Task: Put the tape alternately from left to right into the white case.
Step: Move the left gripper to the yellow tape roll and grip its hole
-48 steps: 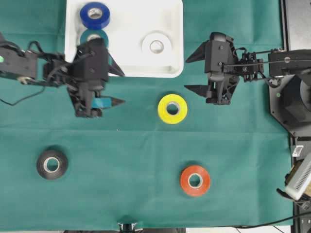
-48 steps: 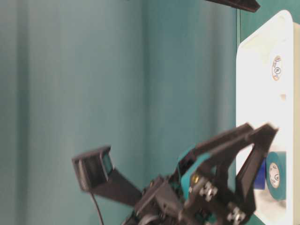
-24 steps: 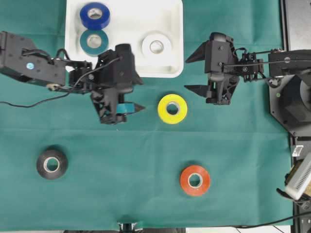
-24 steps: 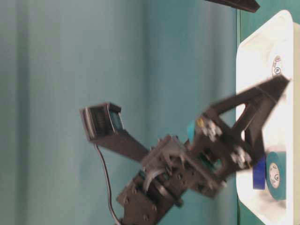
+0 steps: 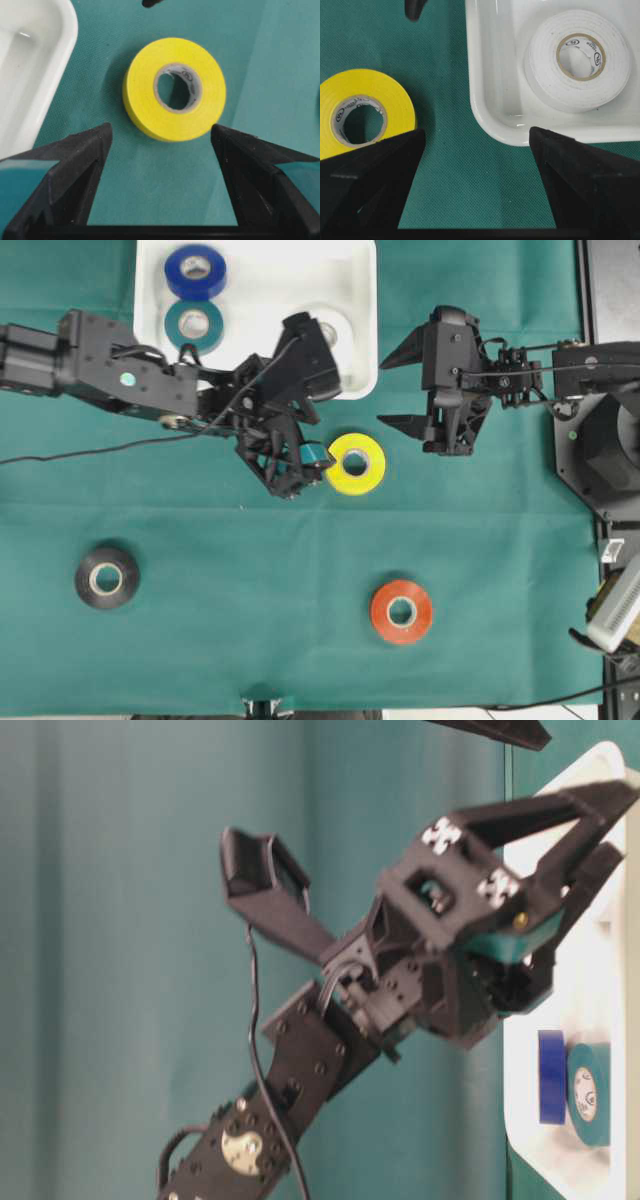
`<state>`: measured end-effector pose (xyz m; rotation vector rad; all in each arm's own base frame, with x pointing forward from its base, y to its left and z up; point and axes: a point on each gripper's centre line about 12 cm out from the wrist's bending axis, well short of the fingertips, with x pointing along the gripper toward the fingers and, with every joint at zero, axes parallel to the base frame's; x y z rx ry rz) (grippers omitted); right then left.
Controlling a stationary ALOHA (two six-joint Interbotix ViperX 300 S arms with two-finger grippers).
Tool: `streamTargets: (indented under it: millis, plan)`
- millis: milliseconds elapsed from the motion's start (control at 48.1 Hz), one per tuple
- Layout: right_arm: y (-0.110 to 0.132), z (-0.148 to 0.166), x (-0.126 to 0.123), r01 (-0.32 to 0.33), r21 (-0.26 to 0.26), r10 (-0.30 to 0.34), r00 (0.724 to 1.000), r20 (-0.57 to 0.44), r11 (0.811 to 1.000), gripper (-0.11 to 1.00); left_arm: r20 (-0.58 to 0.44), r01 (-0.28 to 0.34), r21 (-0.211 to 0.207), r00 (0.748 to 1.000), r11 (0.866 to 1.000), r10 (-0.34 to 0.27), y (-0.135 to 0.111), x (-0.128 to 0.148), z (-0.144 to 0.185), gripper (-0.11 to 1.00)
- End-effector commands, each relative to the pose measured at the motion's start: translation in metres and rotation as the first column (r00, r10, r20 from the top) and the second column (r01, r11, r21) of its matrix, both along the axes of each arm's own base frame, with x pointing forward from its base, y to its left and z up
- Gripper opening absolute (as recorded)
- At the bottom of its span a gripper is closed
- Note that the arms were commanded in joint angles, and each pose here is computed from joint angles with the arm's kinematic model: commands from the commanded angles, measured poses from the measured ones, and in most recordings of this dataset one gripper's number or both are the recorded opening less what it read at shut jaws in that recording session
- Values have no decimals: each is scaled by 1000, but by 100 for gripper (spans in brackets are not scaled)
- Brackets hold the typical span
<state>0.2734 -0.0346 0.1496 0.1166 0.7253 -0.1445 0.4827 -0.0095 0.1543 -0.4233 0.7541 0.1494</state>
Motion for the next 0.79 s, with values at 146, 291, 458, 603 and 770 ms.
streamTargets:
  millis: [146,291,458,603,770]
  plan:
    - [0,5,1,-1,0,1,1000,24,1000,58,35,-10,-14,999,1000,11,-1,20,17,85]
    - [0,5,1,1,0,-1,1000,24,1000,58,-16,-20,-24,1000,1000,20,-1,26,6,85]
    - [0,7,2,-4,2,4,999,42,1000,58,-55,-28,-30,998,999,26,-1,36,-6,85]
    - [1,7,2,-7,3,7,999,51,1000,58,-69,-34,-32,997,999,32,0,43,-16,85]
    - [1,5,1,-7,4,7,999,45,1000,58,-86,-43,-33,996,999,40,4,48,-21,85]
